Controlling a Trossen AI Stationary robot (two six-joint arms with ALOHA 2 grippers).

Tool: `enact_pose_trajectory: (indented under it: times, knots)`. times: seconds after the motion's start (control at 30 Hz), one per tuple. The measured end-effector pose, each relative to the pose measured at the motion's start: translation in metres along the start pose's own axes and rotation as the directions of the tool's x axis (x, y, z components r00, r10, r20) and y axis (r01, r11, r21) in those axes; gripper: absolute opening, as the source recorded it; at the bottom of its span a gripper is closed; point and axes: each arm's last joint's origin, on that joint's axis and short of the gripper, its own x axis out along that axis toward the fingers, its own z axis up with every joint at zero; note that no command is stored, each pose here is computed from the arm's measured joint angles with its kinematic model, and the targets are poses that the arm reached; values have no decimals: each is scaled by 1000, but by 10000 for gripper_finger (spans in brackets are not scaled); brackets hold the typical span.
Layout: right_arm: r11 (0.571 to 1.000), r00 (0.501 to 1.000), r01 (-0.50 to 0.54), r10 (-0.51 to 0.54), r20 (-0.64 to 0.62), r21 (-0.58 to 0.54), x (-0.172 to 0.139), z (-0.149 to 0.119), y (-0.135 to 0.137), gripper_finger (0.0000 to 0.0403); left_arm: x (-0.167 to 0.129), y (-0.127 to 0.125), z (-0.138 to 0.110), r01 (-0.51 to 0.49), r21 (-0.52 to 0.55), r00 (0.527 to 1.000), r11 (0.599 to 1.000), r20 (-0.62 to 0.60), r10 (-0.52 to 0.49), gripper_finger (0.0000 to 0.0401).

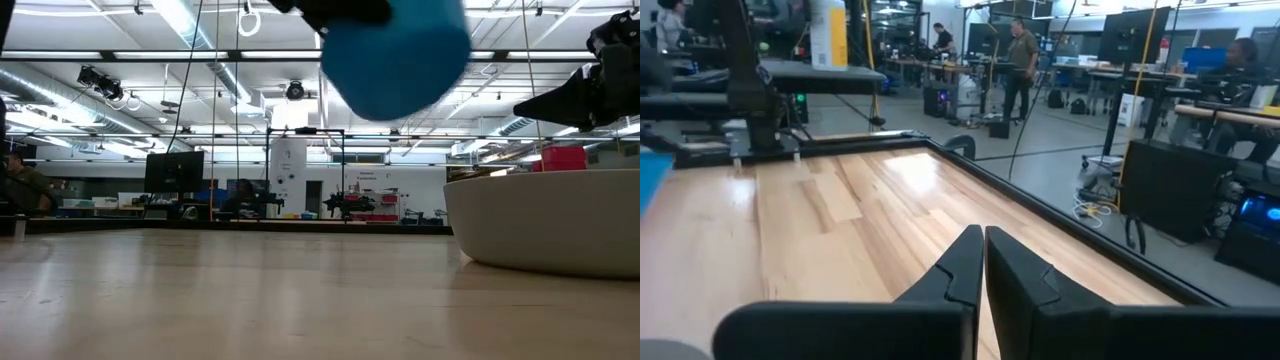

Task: Nest bowls inside each other
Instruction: Stack the blue bowl on the dark blue bowl

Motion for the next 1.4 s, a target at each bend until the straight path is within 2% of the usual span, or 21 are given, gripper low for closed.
enact_pose_trajectory:
  times: [0.27,0.4,0.53,0.77,1.07,1.4]
  knots:
    - [1000,1000,0,0,0,0,0,0,0,24,63,10,11,64,182,993,981,-110,-45,6]
    - [1000,1000,0,0,-3,-7,0,-1,0,25,82,14,22,67,248,994,966,-102,-42,6]
    - [1000,1000,0,0,-3,-7,0,-1,0,24,98,16,22,73,278,992,958,-118,-42,6]
    - [1000,1000,0,0,-2,-5,0,0,0,24,102,28,20,58,294,995,954,-97,-31,6]
    - [1000,1000,2,-2,11,-4,0,2,0,24,102,35,27,63,330,998,942,-11,-63,6]
    - [1000,1000,3,-3,30,-9,0,6,0,25,120,36,8,110,293,993,950,-72,-93,6]
